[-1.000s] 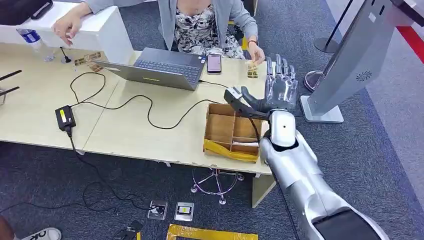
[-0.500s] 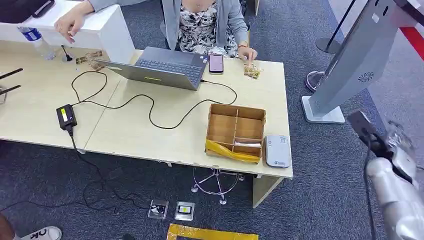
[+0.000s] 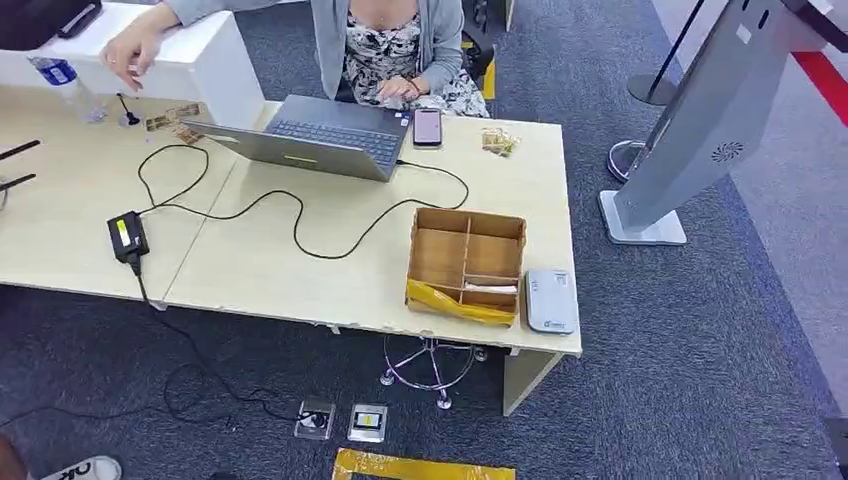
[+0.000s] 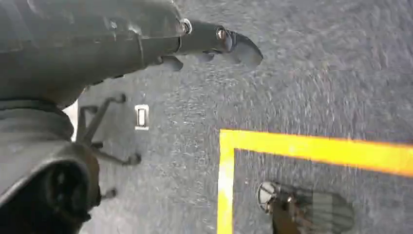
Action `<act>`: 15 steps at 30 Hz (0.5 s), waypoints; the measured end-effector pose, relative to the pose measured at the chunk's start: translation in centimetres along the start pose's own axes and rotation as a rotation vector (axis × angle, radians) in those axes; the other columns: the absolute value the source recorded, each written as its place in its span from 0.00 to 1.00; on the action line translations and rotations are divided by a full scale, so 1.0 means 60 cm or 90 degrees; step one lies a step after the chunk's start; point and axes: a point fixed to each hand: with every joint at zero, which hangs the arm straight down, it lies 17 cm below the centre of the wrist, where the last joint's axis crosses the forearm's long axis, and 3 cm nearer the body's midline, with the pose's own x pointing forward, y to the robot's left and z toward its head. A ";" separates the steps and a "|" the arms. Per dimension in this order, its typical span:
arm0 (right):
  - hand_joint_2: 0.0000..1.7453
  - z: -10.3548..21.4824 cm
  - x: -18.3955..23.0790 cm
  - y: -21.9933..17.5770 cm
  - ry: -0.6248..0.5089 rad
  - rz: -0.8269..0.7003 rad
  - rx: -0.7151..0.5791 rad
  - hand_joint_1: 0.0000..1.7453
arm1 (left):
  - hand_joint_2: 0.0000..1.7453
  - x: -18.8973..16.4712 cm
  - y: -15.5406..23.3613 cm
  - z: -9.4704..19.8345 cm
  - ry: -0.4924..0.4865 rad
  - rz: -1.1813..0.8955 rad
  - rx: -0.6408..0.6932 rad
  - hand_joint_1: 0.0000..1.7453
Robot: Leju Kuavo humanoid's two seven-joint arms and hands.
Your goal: Pass the card to the sensor for recognition and then transmit it.
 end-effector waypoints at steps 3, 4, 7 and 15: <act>0.00 0.021 -0.074 0.045 0.087 -0.062 0.017 0.00 | 0.00 0.007 0.000 0.000 -0.001 0.036 -0.007 0.00; 0.00 0.030 -0.088 0.066 0.105 -0.074 0.027 0.00 | 0.00 0.007 -0.002 0.000 -0.002 0.044 -0.008 0.00; 0.00 0.054 -0.118 0.116 0.138 -0.071 0.042 0.00 | 0.00 0.012 -0.007 0.001 -0.005 0.056 -0.019 0.00; 0.00 0.119 -0.171 0.227 0.267 -0.120 0.060 0.00 | 0.00 0.034 -0.005 0.002 -0.048 0.057 -0.026 0.00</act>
